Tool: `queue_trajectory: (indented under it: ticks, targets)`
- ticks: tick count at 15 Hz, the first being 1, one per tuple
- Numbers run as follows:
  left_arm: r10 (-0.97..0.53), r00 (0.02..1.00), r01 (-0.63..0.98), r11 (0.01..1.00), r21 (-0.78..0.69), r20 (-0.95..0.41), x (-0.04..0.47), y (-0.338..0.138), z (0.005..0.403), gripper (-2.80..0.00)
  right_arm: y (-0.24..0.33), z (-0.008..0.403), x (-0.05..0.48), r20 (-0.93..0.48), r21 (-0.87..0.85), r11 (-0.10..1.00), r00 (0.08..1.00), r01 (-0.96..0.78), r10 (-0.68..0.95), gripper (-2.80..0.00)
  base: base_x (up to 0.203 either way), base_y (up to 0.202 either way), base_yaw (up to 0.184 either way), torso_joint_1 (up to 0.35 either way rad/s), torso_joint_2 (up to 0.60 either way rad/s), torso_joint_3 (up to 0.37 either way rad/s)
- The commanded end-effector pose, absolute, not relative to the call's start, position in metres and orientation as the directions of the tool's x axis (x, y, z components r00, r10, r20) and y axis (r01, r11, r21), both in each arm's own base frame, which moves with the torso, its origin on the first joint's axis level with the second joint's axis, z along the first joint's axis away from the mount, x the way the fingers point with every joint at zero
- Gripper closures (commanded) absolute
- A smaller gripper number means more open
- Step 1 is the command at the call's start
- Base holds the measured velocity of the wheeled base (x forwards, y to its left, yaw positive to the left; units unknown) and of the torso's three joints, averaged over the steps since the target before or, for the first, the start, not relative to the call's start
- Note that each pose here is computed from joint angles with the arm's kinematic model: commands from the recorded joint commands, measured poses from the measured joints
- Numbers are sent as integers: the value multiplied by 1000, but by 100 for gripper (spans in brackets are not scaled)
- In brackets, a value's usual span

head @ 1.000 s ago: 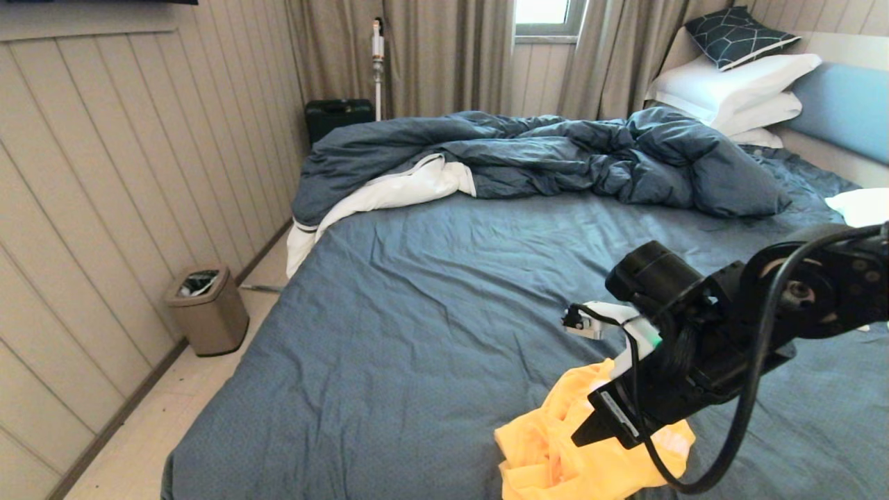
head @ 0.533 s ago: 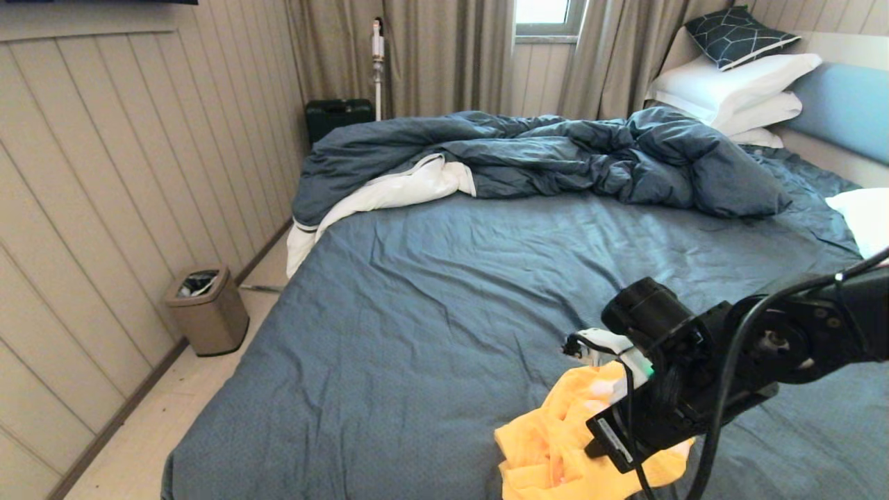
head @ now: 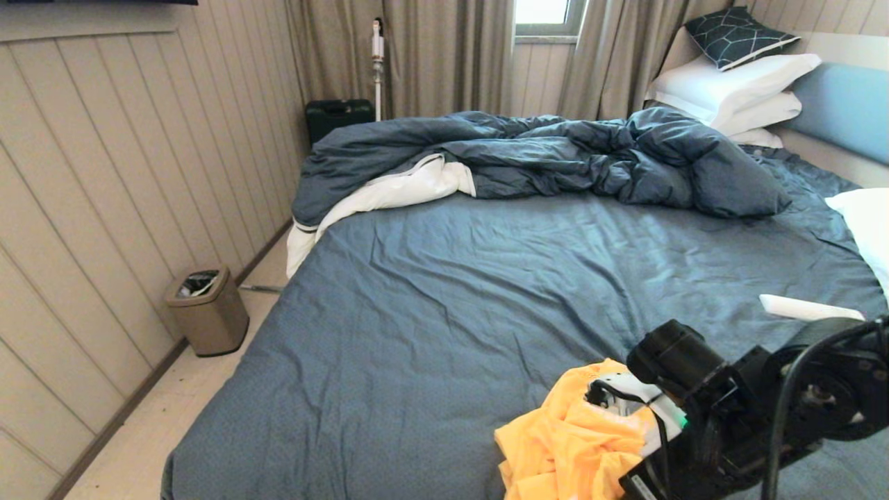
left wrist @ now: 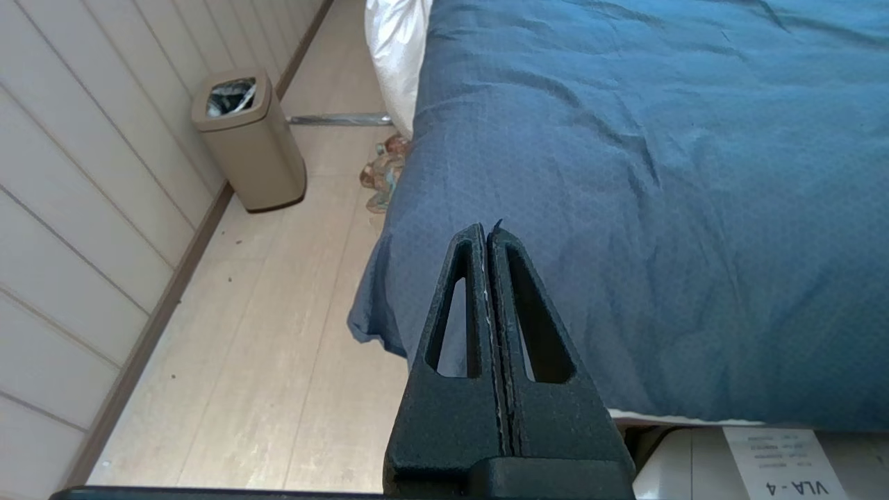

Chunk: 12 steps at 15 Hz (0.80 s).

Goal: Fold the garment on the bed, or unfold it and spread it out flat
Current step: Fold the yellow T-shirt

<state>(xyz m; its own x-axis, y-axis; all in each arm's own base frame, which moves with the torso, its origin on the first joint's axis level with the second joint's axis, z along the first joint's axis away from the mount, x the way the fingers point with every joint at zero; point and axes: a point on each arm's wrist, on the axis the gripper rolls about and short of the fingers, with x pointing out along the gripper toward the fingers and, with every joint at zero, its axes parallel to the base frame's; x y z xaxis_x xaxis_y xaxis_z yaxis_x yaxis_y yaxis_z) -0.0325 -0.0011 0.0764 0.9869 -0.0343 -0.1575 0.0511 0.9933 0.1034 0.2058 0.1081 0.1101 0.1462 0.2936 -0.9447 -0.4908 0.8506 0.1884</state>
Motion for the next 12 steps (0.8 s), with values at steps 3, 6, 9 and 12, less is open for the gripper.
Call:
queue_trajectory:
  ticks: [3, 6, 9, 12]
  targets:
    - [-34, 987, 51, 993, 104, -160, -32, -1, 76, 0, 105, 110, 201, -934, 187, 847, 177, -498, 311, 0, 0, 0, 0, 0, 0, 0]
    - [-35, 986, 52, 993, 104, -160, -33, -1, 77, 0, 102, 131, 195, -902, 179, 839, 255, -513, 349, 0, 0, 0, 0, 0, 0, 0]
    - [-35, 986, 52, 993, 104, -160, -33, -1, 77, 0, 99, 161, 190, -843, 165, 829, 359, -535, 400, 0, 0, 0, 0, 0, 0, 0]
    - [-35, 986, 52, 993, 104, -160, -33, -1, 77, 0, 106, 153, 204, -861, 170, 830, 330, -530, 388, 0, 0, 0, 0, 0, 0, 0]
